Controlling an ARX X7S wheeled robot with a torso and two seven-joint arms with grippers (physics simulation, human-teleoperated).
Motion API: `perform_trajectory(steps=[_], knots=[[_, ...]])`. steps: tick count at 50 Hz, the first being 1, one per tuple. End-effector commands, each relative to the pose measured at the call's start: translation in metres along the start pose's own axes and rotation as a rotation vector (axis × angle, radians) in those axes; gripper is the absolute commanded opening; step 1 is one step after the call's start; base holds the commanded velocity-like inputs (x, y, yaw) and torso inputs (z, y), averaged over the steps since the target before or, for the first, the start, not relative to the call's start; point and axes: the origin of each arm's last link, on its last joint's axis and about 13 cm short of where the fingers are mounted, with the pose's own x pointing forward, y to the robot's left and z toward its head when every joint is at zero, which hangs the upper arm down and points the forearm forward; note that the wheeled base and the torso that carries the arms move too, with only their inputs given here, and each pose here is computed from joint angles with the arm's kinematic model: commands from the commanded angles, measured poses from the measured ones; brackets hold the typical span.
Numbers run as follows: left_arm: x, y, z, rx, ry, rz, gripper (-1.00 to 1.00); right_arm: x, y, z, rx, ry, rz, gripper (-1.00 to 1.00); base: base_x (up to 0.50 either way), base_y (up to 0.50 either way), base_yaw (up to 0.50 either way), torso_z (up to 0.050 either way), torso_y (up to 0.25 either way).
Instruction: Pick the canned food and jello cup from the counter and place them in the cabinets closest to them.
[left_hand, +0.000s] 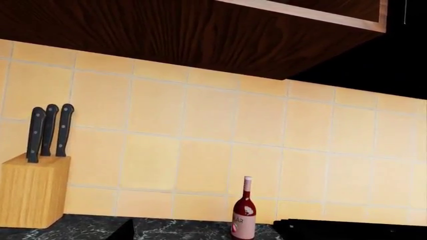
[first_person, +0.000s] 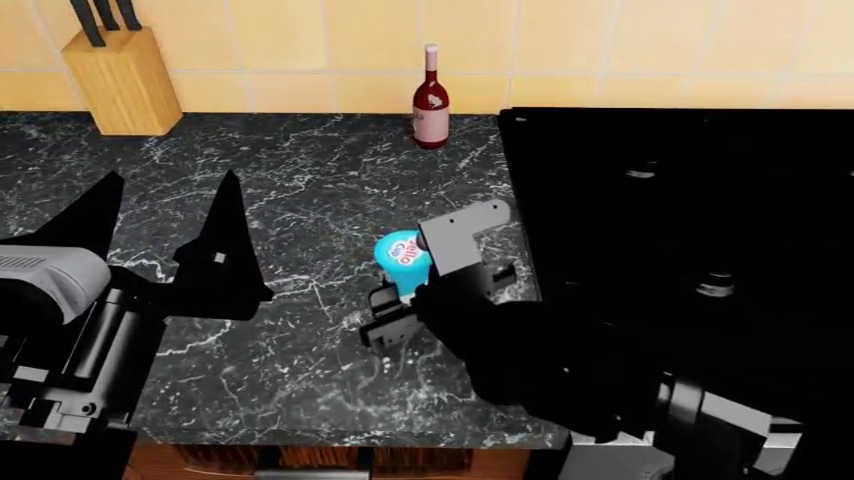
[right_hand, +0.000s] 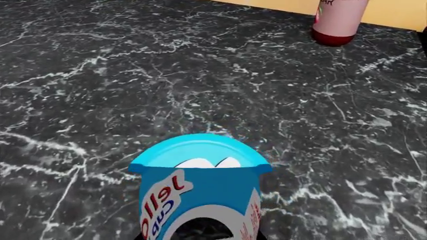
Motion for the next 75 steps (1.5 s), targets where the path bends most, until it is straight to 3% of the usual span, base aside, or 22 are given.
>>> perform_trajectory(steps=[1,9,14,21,27,32,39,44,51,57,63,75], knots=[[0.000,0.000,0.000,0.000,-0.001,0.001,1.00,-0.007,0.002,0.002,-0.003,-0.004,-0.001,-1.00,0.00,0.00,0.00,0.000,0.000],[0.000,0.000,0.000,0.002,0.001,0.002,1.00,-0.015,0.000,0.005,0.005,-0.027,-0.006,-1.00,0.00,0.00,0.00,0.000,0.000],[0.014,0.000,-0.001,0.007,0.014,0.022,1.00,-0.038,-0.003,0.025,-0.018,-0.096,-0.042,-1.00,0.00,0.00,0.00,0.000,0.000],[0.072,-0.004,-0.001,0.052,0.035,0.075,1.00,-0.078,-0.006,0.058,-0.035,-0.207,-0.098,-1.00,0.00,0.00,0.00,0.000,0.000],[0.136,-0.005,-0.028,0.140,0.102,0.148,1.00,-0.103,-0.010,0.075,-0.054,-0.251,-0.146,-1.00,0.00,0.00,0.00,0.000,0.000],[0.183,0.001,-0.057,0.069,0.212,0.229,1.00,-0.123,-0.014,0.087,-0.058,-0.296,-0.189,-1.00,0.00,0.00,0.00,0.000,0.000],[0.229,0.007,-0.087,0.133,0.280,0.262,1.00,-0.146,-0.022,0.099,-0.049,-0.354,-0.244,-1.00,0.00,0.00,0.00,0.000,0.000],[0.229,0.008,-0.093,0.161,0.329,0.290,1.00,-0.162,-0.025,0.107,-0.077,-0.387,-0.286,-1.00,0.00,0.00,0.00,0.000,0.000],[0.226,0.010,-0.098,0.161,0.318,0.288,1.00,-0.184,-0.027,0.114,-0.084,-0.451,-0.332,-1.00,0.00,0.00,0.00,0.000,0.000],[0.224,0.009,-0.101,0.224,0.360,0.292,1.00,-0.198,-0.027,0.123,-0.093,-0.474,-0.362,-1.00,0.00,0.00,0.00,0.000,0.000],[0.224,0.009,-0.101,0.178,0.384,0.266,1.00,-0.207,-0.026,0.129,-0.101,-0.513,-0.382,-1.00,0.00,0.00,0.00,0.000,0.000],[0.224,0.008,-0.101,0.177,0.380,0.223,1.00,-0.211,-0.027,0.135,-0.152,-0.519,-0.403,-1.00,0.27,0.25,0.00,0.000,0.000]])
